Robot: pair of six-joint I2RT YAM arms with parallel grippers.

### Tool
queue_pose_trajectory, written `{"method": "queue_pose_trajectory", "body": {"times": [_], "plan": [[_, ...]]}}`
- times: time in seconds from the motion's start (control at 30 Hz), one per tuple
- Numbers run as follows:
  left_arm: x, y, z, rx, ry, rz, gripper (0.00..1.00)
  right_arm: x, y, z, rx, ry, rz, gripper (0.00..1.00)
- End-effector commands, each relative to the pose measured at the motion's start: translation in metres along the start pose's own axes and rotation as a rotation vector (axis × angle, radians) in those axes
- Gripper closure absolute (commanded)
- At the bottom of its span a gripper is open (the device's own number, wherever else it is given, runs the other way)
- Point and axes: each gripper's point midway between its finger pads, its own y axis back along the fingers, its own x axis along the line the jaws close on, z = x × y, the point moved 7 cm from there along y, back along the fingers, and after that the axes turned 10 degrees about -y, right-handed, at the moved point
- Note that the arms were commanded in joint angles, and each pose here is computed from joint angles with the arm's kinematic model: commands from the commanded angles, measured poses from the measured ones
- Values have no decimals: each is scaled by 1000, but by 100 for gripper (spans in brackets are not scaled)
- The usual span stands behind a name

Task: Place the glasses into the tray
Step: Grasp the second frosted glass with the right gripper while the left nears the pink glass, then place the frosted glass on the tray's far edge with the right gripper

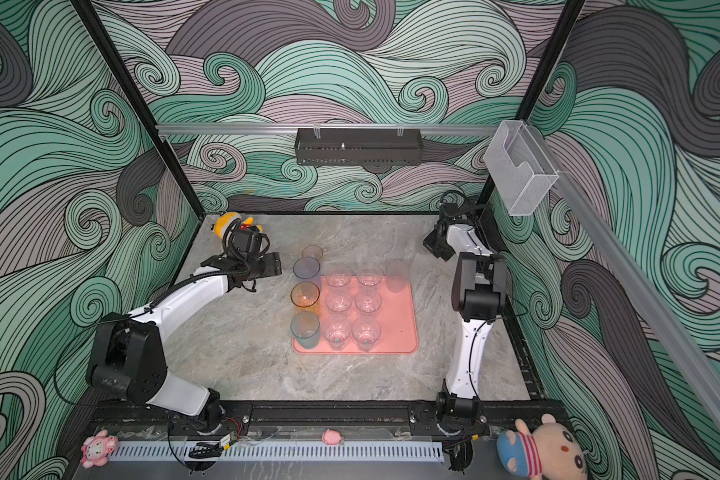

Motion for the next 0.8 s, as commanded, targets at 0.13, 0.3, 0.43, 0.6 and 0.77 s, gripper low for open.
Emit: {"method": "queue_pose_trajectory", "body": {"times": [0.13, 0.3, 0.43, 0.6, 0.77], "plan": [[-4, 25, 7, -79, -37, -47, 19, -11, 74, -35, -87, 96, 54, 99], [-6, 38, 12, -109, -52, -51, 19, -43, 105, -66, -101, 136, 40, 99], [-15, 45, 15, -99, -91, -69, 19, -69, 121, -90, -87, 203, -22, 99], [-20, 58, 21, -87, -95, -92, 20, -91, 132, -121, -44, 315, -73, 98], [-32, 75, 22, -82, -118, -127, 20, -98, 130, -160, 31, 457, -136, 97]]}}
